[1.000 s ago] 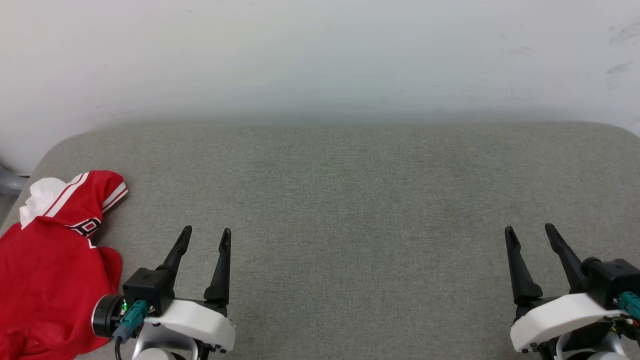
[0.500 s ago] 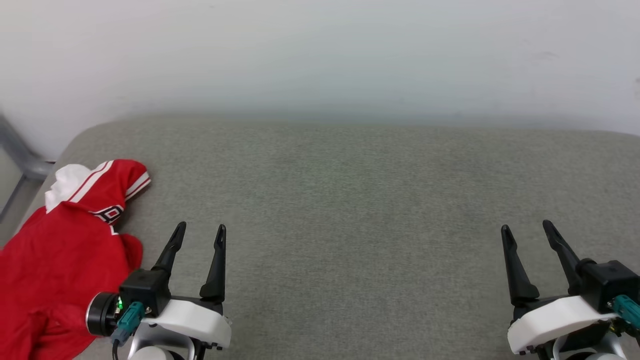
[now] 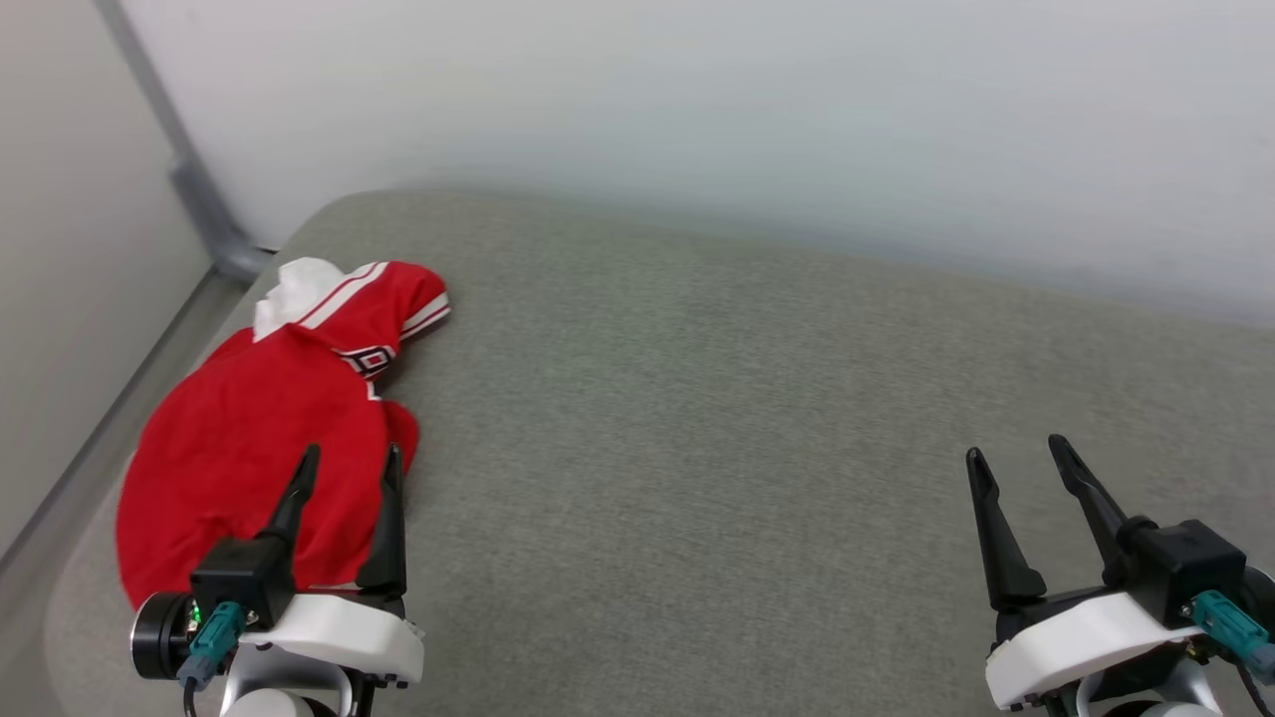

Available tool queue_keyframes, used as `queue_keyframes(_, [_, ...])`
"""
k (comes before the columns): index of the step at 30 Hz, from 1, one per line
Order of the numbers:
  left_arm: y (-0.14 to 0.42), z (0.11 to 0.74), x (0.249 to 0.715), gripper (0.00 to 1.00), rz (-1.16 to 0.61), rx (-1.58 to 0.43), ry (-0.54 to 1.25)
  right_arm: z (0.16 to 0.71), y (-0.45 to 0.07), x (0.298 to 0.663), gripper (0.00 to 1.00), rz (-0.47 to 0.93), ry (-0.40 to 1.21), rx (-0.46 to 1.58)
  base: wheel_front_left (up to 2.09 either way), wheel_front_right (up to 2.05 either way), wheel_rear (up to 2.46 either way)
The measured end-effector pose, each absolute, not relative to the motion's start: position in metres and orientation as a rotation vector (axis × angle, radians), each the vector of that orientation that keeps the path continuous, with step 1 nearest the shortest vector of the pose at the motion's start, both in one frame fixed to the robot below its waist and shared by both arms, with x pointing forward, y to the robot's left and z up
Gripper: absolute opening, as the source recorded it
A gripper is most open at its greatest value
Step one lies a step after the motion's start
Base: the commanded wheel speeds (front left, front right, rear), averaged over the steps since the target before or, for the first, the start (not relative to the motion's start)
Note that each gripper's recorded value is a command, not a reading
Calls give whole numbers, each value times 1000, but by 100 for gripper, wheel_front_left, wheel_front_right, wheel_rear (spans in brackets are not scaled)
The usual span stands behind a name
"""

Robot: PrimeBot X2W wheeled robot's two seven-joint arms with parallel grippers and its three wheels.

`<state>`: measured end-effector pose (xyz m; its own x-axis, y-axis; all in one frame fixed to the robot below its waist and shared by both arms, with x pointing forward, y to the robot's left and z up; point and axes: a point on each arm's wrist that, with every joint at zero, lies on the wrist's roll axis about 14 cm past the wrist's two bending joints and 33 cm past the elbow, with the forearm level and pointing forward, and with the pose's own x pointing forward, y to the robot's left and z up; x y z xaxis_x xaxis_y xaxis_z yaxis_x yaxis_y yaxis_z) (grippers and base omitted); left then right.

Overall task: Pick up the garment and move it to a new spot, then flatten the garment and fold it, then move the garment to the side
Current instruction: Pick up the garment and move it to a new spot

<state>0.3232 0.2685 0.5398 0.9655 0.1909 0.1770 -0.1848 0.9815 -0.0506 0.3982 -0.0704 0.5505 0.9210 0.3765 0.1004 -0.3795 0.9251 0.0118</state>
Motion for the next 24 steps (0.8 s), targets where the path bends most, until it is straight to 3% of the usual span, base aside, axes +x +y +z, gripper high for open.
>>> queue_keyframes(15, [324,527,273,100,387,-65,-156,552,-1,401,100,583,-100,79,0,0,0])
queue_keyframes(24, [333,522,280,100,394,-61,-126,547,8,406,100,604,-85,73,0,0,0])
